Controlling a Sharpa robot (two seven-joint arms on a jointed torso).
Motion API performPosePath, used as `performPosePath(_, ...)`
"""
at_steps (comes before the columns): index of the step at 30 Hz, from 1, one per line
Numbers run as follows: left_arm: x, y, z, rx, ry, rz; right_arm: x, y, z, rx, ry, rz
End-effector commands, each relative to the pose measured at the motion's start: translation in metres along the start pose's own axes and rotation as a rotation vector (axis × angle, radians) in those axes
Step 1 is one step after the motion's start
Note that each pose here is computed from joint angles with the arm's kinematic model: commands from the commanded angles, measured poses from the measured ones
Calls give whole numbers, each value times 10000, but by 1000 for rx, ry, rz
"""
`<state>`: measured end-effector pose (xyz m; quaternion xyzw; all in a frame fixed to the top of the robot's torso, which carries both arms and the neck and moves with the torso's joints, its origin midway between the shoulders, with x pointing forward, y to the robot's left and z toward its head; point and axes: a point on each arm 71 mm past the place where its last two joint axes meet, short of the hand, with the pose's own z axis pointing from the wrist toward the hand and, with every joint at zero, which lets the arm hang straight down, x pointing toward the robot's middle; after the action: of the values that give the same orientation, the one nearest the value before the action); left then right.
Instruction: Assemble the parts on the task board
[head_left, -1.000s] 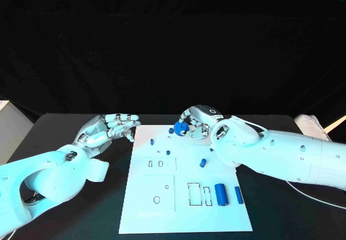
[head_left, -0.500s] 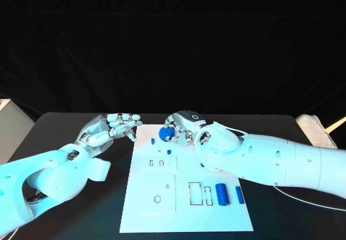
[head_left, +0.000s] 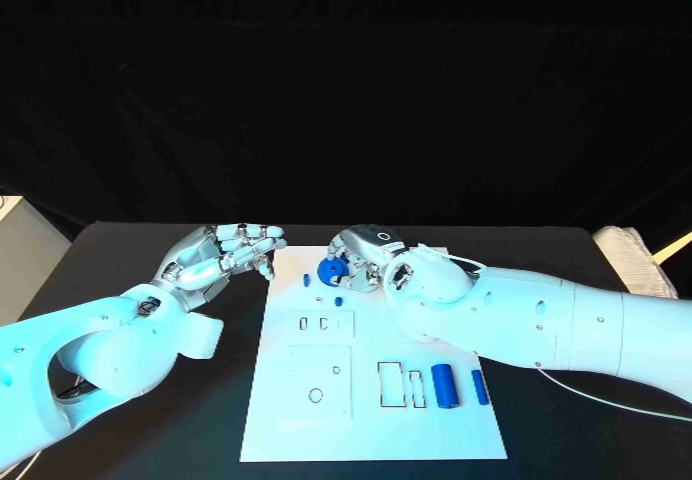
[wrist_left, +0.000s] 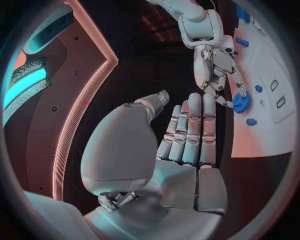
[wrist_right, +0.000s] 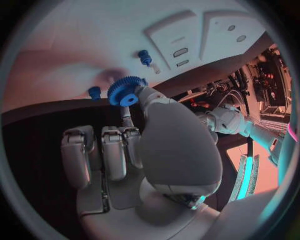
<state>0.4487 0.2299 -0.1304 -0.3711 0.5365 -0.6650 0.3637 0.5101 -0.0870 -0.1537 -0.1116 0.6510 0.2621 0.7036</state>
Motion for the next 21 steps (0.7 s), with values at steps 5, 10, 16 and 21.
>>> performPosePath(5,19,-13,3,7,20,-5,33,-61,8,53,38,-64)
performPosePath(10,20,-13,3,7,20,-5,35,-81,14,67,38,-75)
performPosePath(16,21,-12,5,7,20,-5,50,-63,31,69,32,-74)
performPosePath(21,20,-11,6,7,20,-5,58,-62,42,75,23,-75)
